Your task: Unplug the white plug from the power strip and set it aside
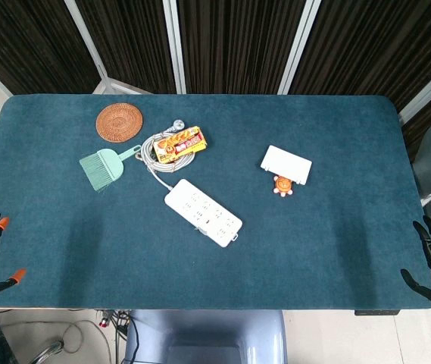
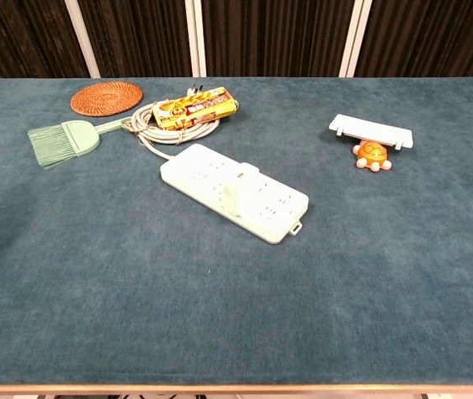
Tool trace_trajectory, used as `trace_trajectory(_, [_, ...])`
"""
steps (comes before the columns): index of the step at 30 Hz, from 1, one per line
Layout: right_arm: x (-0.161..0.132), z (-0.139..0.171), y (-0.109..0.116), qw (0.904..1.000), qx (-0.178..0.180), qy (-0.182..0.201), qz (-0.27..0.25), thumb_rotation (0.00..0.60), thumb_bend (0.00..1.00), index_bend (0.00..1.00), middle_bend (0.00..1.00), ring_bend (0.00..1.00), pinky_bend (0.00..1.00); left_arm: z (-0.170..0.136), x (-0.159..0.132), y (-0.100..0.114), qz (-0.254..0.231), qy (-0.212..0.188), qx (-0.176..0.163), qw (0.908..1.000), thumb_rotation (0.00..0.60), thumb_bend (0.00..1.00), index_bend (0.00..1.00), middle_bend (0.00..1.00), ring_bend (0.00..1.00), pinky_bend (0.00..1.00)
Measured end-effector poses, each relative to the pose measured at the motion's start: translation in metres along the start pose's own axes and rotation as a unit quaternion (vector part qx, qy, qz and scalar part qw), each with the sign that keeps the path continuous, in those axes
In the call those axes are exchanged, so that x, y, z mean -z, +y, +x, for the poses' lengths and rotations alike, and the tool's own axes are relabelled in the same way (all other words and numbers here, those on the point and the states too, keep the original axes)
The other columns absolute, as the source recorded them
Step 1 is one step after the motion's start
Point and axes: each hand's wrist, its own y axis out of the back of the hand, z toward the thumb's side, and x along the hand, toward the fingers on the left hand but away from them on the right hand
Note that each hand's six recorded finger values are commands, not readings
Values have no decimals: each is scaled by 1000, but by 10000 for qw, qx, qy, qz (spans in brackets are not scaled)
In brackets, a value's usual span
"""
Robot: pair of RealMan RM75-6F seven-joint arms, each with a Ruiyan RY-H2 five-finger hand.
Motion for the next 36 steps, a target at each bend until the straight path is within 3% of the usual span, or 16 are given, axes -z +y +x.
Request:
trace_trajectory(12, [-6,0,-1,9999,-23,141,-38,600,301,0,0,0,0,0,-5,-3,17,-96,60,9999,600,0,0,8,0,0])
trace_trajectory(20, [-32,-5,-5,9973,-57,719,-99,600,323,0,0,0,0,7,-18,-4,16,-210,96,9997,600,0,4,9,0,0])
trace_trajectory(27, [-75,-22,-15,9896,-107,1427,154,600,534,0,0,0,27,34,-54,2,-40,-596,90,9982,600,9,23,21,0,0])
trace_trajectory(36, [-150,-42,-54,9663,-529,2431,655,600,684,13,27,46,96,77,-134,8,-55,-1435,305,9892,600,10,35,39,0,0])
